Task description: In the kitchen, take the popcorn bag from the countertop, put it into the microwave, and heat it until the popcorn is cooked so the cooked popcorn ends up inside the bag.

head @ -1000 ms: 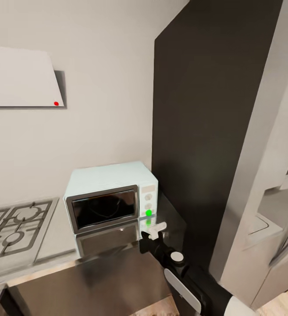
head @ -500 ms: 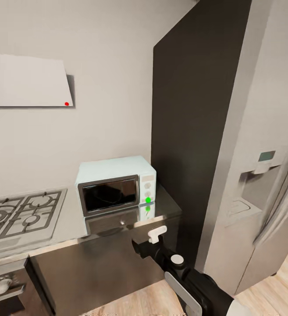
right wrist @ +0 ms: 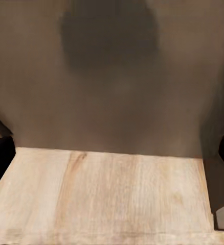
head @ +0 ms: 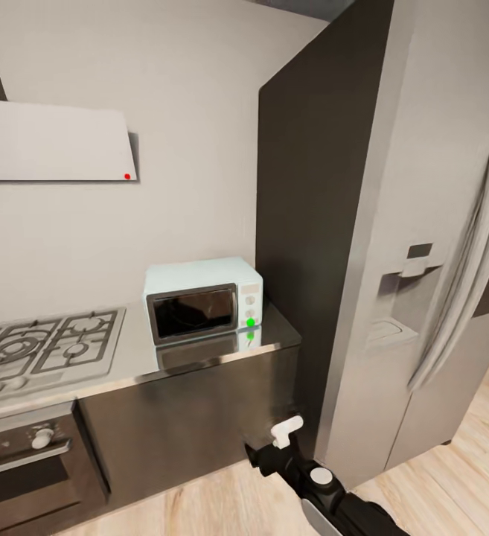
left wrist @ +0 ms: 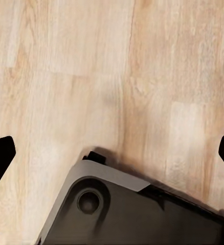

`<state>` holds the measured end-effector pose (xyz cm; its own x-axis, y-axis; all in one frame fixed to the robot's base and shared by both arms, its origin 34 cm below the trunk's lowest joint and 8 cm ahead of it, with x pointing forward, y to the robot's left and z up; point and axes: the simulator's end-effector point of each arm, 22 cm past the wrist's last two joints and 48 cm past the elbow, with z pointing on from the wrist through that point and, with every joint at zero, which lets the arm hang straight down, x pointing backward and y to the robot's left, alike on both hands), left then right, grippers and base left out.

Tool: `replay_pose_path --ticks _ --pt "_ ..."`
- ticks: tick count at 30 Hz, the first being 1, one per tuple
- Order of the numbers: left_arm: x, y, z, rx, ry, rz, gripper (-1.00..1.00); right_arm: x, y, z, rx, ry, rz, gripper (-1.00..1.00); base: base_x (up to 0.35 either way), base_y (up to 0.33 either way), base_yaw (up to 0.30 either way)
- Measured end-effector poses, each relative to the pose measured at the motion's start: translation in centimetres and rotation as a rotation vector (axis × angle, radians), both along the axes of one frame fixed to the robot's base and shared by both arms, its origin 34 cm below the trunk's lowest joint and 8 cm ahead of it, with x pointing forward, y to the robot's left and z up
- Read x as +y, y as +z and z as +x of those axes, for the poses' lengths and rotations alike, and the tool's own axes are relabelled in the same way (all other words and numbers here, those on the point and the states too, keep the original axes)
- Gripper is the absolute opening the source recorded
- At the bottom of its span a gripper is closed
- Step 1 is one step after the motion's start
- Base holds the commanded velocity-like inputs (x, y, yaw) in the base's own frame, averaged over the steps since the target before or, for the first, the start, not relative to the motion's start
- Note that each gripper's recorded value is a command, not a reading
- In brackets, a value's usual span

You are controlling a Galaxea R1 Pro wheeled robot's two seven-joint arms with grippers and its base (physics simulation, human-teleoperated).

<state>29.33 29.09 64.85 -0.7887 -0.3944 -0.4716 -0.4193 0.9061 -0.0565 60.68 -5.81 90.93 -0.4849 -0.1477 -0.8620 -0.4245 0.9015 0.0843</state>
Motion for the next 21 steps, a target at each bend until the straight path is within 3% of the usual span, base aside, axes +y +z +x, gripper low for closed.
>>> replay_pose_path --ticks 4,5,6,7,8,9,10,11,21 --pt "1.1 -0.7 -1.6 0.037 -0.003 0.008 1.0 -6.3 -7.3 -2.4 0.086 -0.083 -0.096 1.0 -0.222 0.0 0.0" --pt "1.5 -1.3 -3.5 0.077 -0.003 0.01 1.0 -7.1 -11.0 -5.3 0.072 -0.158 -0.066 1.0 0.0 0.0 0.0" --pt "1.5 -1.3 -3.5 0.079 -0.004 0.009 1.0 -12.5 -20.2 -15.7 0.283 -0.201 -0.2 1.0 0.0 0.0 0.0" --pt "1.5 -1.3 -3.5 0.079 -0.003 0.009 1.0 -21.5 -27.2 -29.2 0.531 -0.252 -0.409 1.0 0.0 0.0 0.0" --pt "1.5 -1.3 -3.5 0.079 -0.003 0.009 1.0 -27.9 -28.6 -35.9 0.654 -0.291 -0.546 1.0 0.0 0.0 0.0" --pt "1.5 -1.3 -3.5 0.079 -0.003 0.01 1.0 -29.3 -28.3 -35.0 0.651 -0.307 -0.574 1.0 0.0 0.0 0.0" --pt "1.5 -1.3 -3.5 0.079 -0.003 0.01 1.0 -24.7 -27.7 -30.7 0.568 -0.27 -0.479 1.0 0.0 0.0 0.0" --pt "1.5 -1.3 -3.5 0.079 -0.003 0.01 1.0 -23.9 -27.5 -29.9 0.553 -0.269 -0.457 1.0 0.0 0.0 0.0" --pt "1.5 -1.3 -3.5 0.079 -0.004 0.009 1.0 -23.7 -27.3 -29.0 0.541 -0.271 -0.451 1.0 0.0 0.0 0.0"
